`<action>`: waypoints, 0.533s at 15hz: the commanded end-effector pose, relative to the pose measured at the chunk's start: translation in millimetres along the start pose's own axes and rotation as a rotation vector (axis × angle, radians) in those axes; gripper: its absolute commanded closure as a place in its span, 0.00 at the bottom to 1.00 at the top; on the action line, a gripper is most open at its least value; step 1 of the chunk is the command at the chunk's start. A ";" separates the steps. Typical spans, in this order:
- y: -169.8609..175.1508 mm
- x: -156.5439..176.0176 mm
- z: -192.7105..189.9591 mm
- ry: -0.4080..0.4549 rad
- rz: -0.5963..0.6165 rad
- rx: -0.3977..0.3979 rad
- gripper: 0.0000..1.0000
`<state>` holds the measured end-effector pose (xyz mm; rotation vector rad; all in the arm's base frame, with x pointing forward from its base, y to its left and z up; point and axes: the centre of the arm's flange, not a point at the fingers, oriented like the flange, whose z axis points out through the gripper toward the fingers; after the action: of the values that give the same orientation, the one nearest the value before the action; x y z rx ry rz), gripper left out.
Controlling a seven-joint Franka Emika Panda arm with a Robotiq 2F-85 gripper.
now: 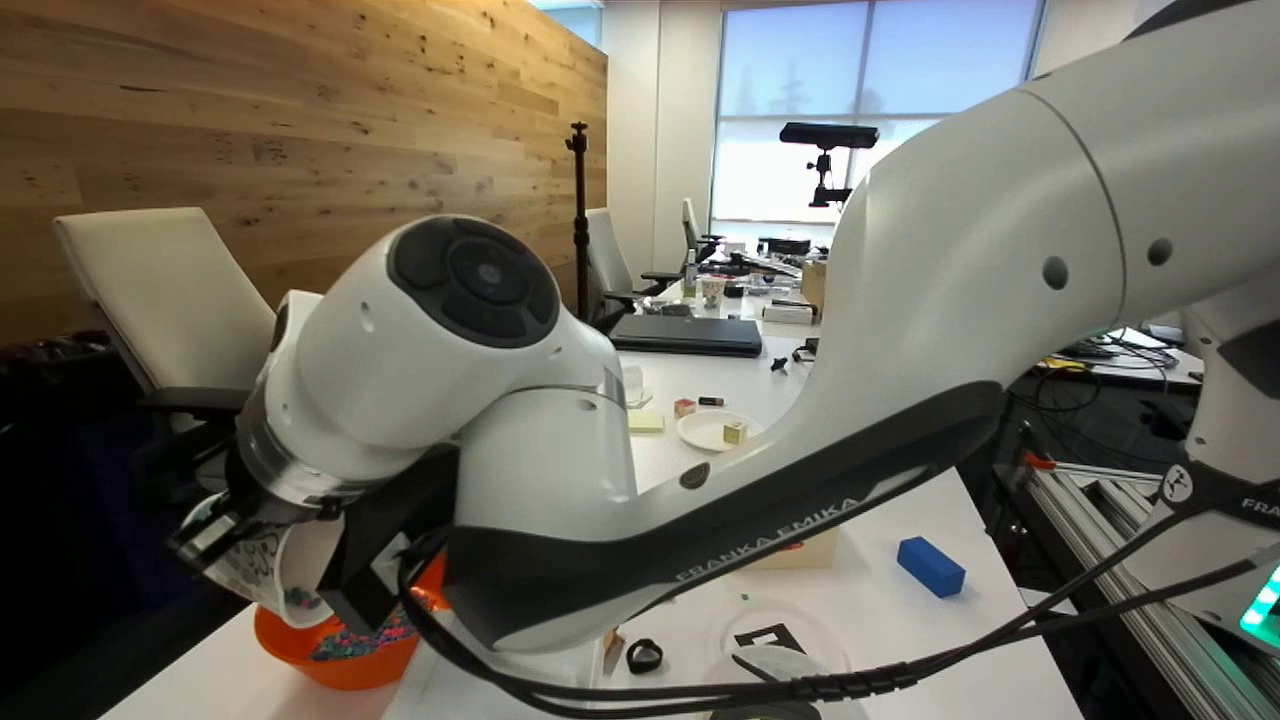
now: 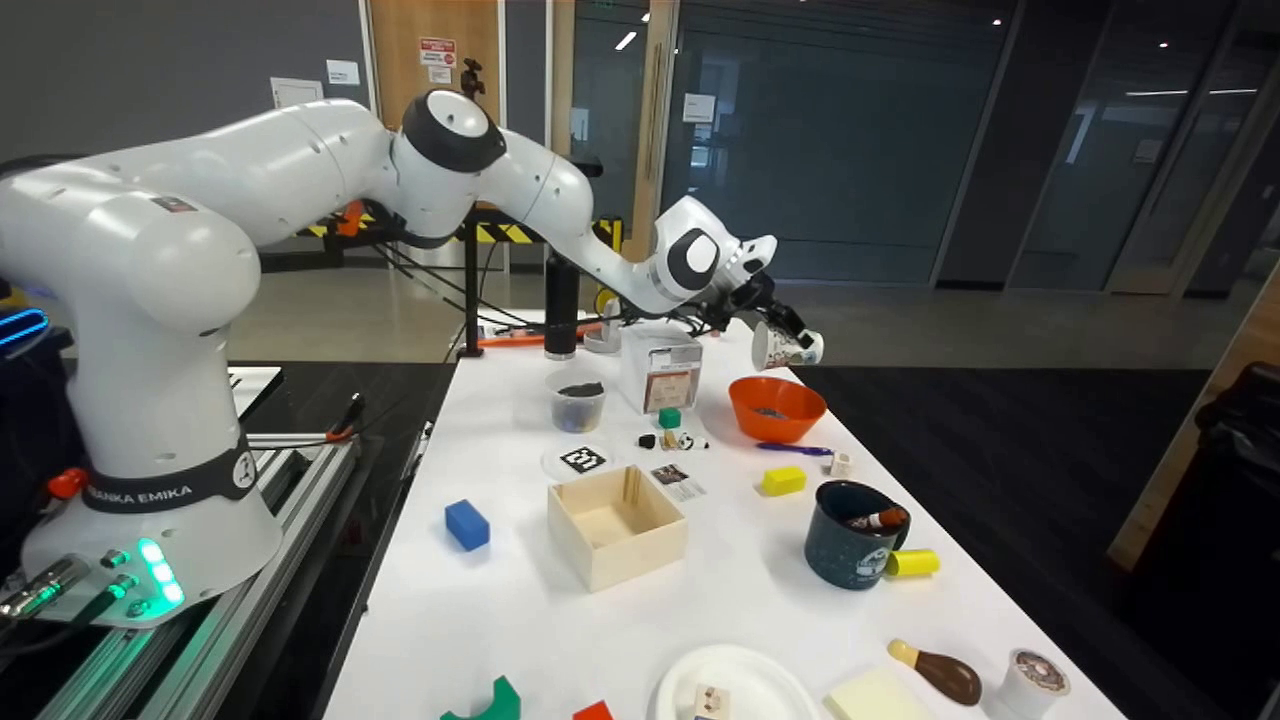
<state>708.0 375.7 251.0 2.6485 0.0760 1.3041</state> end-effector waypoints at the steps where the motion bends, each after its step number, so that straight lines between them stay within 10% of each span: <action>1: -1.1 5.6 22.5 -0.020 0.082 -0.023 0.80; 8: 62.1 18.3 54.3 0.005 0.147 -0.040 0.80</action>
<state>739.2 320.1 240.3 2.6634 -0.1177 1.2745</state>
